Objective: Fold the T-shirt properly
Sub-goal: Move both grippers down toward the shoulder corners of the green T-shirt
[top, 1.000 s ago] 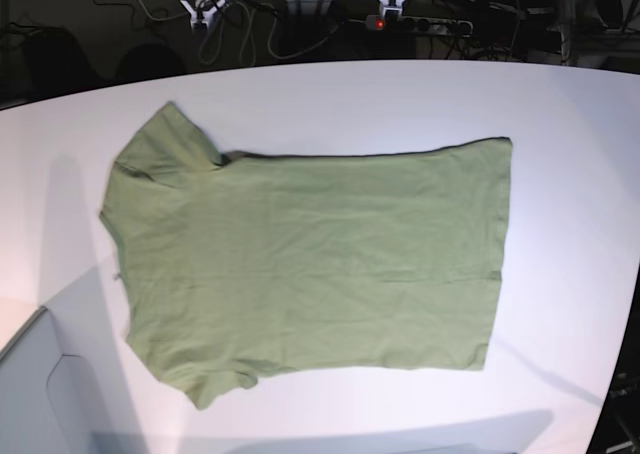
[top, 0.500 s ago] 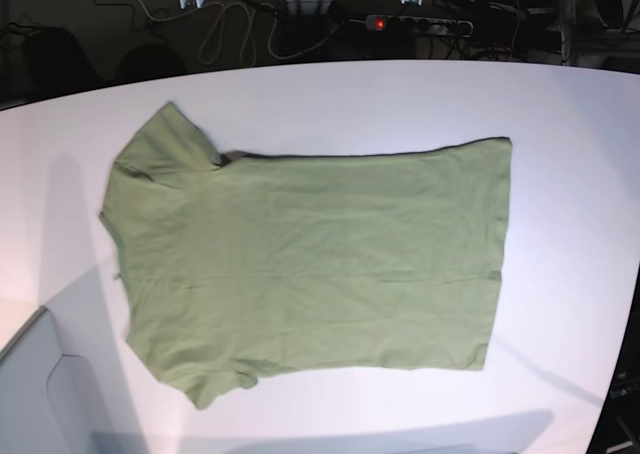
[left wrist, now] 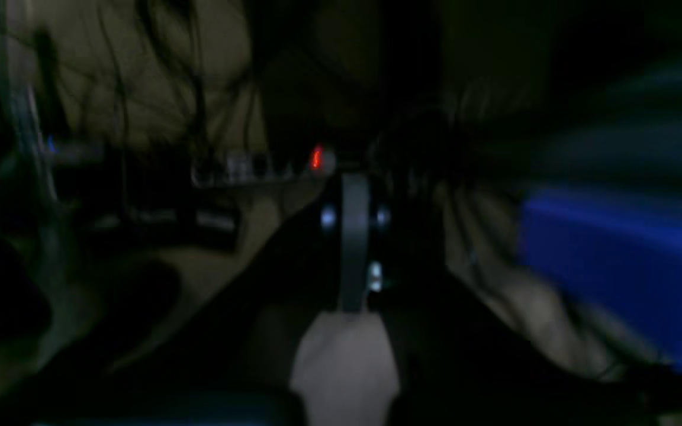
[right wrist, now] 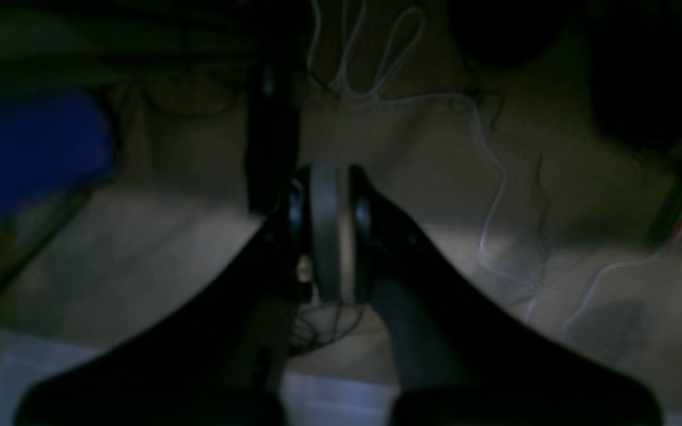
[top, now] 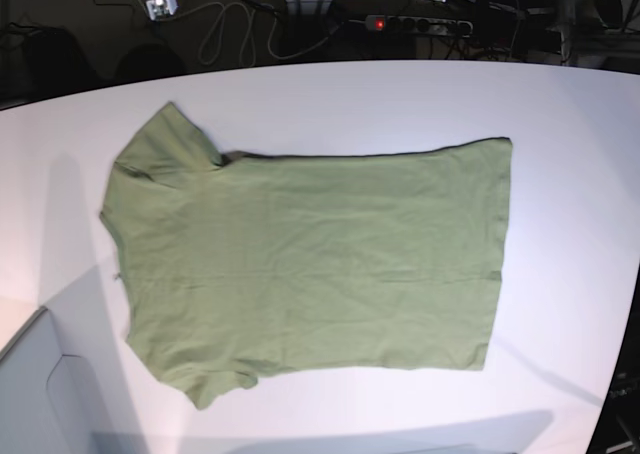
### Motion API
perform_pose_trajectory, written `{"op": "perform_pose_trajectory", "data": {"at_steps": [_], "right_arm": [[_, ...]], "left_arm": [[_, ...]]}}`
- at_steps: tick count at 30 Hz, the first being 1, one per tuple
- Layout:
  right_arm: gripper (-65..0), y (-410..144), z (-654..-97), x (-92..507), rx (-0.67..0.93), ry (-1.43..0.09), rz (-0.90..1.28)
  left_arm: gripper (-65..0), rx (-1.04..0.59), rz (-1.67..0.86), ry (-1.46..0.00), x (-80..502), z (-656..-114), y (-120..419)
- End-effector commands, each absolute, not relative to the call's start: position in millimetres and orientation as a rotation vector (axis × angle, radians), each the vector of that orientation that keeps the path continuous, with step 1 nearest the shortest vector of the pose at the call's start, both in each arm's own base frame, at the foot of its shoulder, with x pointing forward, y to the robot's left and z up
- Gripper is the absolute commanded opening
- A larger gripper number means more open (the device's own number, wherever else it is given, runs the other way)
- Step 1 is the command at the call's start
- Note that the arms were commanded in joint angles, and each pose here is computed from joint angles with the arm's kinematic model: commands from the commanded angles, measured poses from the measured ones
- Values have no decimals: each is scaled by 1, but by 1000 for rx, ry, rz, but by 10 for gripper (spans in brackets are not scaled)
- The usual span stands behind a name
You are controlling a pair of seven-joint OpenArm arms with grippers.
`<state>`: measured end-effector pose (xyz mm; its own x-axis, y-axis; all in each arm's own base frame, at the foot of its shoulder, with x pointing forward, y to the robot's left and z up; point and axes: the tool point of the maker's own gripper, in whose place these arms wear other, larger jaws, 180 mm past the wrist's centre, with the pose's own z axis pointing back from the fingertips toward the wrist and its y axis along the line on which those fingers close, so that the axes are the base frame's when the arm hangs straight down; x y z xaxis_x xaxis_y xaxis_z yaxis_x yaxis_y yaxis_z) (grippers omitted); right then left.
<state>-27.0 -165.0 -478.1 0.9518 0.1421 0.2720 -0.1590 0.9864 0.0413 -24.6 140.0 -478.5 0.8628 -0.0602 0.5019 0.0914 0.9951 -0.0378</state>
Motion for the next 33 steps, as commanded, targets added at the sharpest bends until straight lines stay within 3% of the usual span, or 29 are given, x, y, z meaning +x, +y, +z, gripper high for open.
{"op": "perform_pose_trajectory", "data": {"at_steps": [1,10,14,18,20,25,33], "right_arm": [[-649,-164,-466,-25,67,-286,170],[-649,-167,-399,33,21,-431,206],[-642,-166,-381,56,-4,-485,232],[-530,-165,-378,69,-20,-513,247],[-452,-164,-377,73,-20,-530,247],[-332,-164,-374,87,-25,-565,247],[-312,-163,-371,104,-26,-605,255]], "left_arm": [[-649,-56,-77,-523,-33,-469,143],[-642,-1,-80,-692,15,-415,160],[-542,45,-78,-778,40,-391,174],[-388,37,5,-877,65,-364,186],[-351,30,72,-920,74,-352,195],[-346,56,199,-1032,100,-331,229],[-344,78,330,-990,146,-346,277]]}}
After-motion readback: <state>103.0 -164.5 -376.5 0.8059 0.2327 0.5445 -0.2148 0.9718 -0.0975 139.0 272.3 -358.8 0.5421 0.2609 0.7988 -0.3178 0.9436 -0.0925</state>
